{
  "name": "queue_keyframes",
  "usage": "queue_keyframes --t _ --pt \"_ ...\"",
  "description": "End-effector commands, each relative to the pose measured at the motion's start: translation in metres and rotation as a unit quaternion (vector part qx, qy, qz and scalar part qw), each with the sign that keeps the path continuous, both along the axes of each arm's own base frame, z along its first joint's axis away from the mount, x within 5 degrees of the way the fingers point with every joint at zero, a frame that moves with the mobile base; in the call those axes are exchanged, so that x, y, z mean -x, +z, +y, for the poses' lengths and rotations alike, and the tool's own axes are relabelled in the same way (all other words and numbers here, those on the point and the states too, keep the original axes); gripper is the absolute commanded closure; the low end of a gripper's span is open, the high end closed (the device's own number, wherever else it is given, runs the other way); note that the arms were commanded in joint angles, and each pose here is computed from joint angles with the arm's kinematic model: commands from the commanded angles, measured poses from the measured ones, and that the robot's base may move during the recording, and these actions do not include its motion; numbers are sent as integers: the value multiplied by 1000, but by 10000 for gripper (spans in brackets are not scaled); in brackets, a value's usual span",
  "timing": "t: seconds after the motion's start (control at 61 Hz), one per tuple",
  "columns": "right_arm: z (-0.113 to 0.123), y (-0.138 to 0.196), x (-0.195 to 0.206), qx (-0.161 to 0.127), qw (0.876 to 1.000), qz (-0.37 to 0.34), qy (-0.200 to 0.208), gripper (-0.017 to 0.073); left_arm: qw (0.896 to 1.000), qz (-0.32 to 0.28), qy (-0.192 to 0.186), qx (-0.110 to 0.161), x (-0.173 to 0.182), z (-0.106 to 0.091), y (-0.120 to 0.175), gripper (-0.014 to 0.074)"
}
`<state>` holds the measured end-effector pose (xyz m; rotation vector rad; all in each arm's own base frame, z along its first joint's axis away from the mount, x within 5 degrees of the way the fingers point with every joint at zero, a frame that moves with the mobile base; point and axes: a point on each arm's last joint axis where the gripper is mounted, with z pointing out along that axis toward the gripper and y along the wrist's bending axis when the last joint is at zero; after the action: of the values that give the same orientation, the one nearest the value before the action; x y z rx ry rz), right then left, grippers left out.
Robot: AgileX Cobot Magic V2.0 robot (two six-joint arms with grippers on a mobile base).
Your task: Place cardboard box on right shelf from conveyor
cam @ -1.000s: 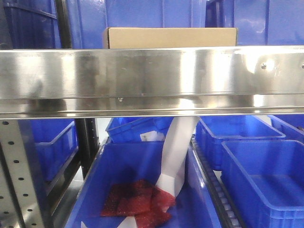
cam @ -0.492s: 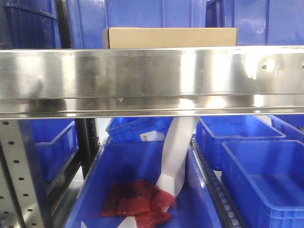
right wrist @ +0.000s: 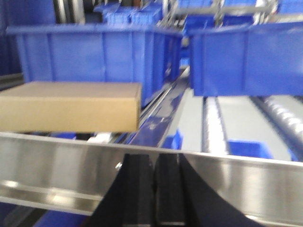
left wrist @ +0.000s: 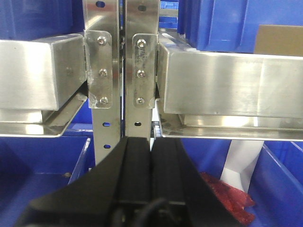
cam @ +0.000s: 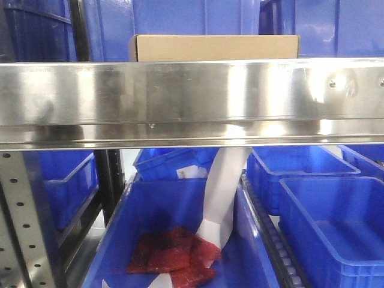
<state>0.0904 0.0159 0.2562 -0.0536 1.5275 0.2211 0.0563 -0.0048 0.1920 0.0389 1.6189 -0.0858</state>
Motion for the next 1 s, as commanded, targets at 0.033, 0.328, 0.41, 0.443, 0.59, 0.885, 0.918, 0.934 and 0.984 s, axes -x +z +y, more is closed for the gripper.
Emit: queue_keyframes --t 0.033,0.328,0.41,0.443,0.59,0.885,0.918,0.934,0.984 --pt "-9 9 9 -14 996 -81 -40 508 999 -42 3 6 0 1 6 709" --pt "-18 -32 29 -13 990 -100 -95 508 999 -42 3 6 0 1 6 709" --pt "-17 -37 33 -12 993 -79 -90 508 999 -42 3 6 0 1 6 709" --pt "-17 -39 34 -11 993 -76 -89 508 999 -42 3 6 0 1 6 710" --pt "-17 -40 37 -10 993 -76 -89 508 999 -42 3 6 0 1 6 710" --pt "-17 -40 37 -10 993 -76 -89 508 999 -42 3 6 0 1 6 710" --pt "-17 -40 37 -10 993 -76 -89 508 999 -42 3 6 0 1 6 710" --pt "-17 -40 37 -10 993 -76 -89 508 999 -42 3 6 0 1 6 709" --pt "-17 -40 37 -10 993 -76 -89 508 999 -42 3 6 0 1 6 710"
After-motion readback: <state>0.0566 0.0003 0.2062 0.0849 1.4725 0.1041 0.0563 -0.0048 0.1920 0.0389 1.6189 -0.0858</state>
